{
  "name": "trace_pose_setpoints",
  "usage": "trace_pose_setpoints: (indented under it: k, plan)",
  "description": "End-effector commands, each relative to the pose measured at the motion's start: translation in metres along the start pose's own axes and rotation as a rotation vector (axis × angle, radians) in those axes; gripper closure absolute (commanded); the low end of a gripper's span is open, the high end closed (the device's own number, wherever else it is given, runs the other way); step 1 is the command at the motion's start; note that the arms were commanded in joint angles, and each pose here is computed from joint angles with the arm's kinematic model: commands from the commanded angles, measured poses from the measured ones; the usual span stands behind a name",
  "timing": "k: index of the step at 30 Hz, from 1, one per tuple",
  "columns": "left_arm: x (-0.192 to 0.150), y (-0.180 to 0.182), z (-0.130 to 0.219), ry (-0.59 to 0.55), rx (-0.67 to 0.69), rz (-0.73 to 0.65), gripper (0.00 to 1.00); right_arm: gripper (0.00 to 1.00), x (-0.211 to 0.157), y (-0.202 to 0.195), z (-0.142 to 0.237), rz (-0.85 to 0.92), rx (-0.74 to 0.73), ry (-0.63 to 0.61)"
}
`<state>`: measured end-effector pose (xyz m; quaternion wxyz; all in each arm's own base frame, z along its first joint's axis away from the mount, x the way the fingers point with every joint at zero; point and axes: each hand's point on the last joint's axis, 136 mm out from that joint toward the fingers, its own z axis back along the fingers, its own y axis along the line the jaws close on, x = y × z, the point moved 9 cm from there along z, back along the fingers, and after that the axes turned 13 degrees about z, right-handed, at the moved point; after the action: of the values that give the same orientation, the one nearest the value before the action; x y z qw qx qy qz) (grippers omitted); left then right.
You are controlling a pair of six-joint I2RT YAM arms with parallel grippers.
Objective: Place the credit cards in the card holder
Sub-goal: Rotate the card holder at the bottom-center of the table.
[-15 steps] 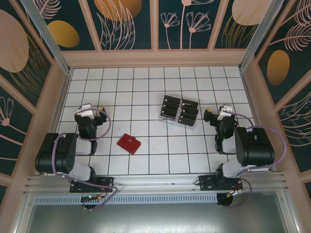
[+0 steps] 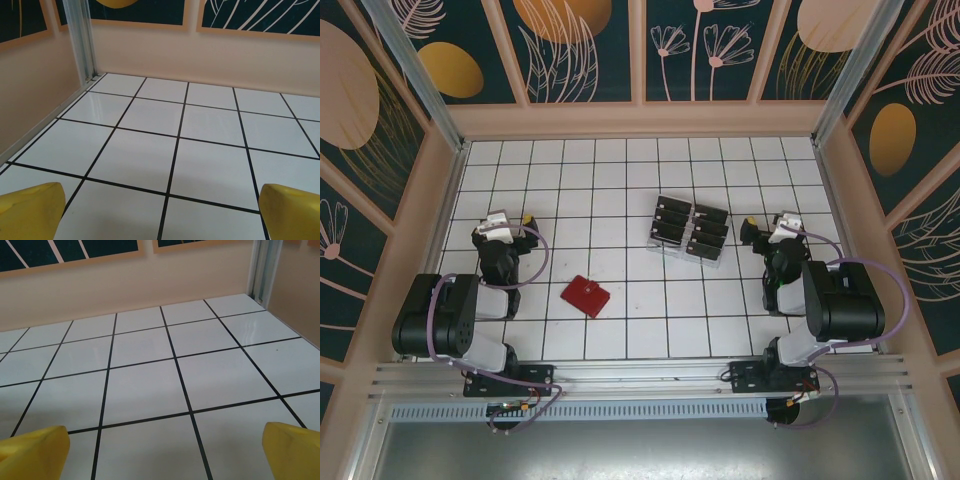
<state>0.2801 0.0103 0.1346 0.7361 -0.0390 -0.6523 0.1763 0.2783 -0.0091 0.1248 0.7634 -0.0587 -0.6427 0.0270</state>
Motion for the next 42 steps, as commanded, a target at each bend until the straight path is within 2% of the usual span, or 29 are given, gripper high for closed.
trace_pose_setpoints:
  k: [1, 20, 27, 30, 33, 34, 38, 42]
  plan:
    - [0.01, -0.005, -0.005, -0.053, -0.011, -0.004, 0.01, 0.01, 0.012, -0.004, -0.004, -0.025, -0.017, -0.068]
    - [0.01, -0.005, -0.004, -0.058, -0.013, -0.003, 0.01, 0.01, 0.012, -0.008, -0.002, -0.05, 0.011, -0.081]
    - [0.04, -0.012, -0.016, -0.015, 0.07, 0.002, 0.01, 0.01, 0.038, -0.021, 0.014, -0.091, -0.102, -0.106]
    - [0.056, -0.015, -0.015, -0.026, 0.093, 0.053, 0.01, 0.01, 0.062, -0.028, 0.017, -0.159, -0.108, -0.116]
    - [0.072, -0.021, -0.015, 0.0, 0.096, 0.147, 0.01, 0.01, 0.087, -0.036, 0.02, -0.376, -0.092, -0.12]
    - [0.078, -0.023, -0.015, 0.013, 0.103, 0.185, 0.01, 0.01, 0.096, -0.038, 0.023, -0.423, -0.062, -0.137]
    - [0.091, -0.032, -0.009, 0.114, 0.092, 0.359, 0.02, 0.01, 0.131, -0.02, 0.039, -0.478, 0.265, -0.219]
    - [0.089, -0.04, 0.005, 0.278, 0.072, 0.527, 0.01, 0.12, 0.156, 0.007, 0.041, -0.481, 0.495, -0.103]
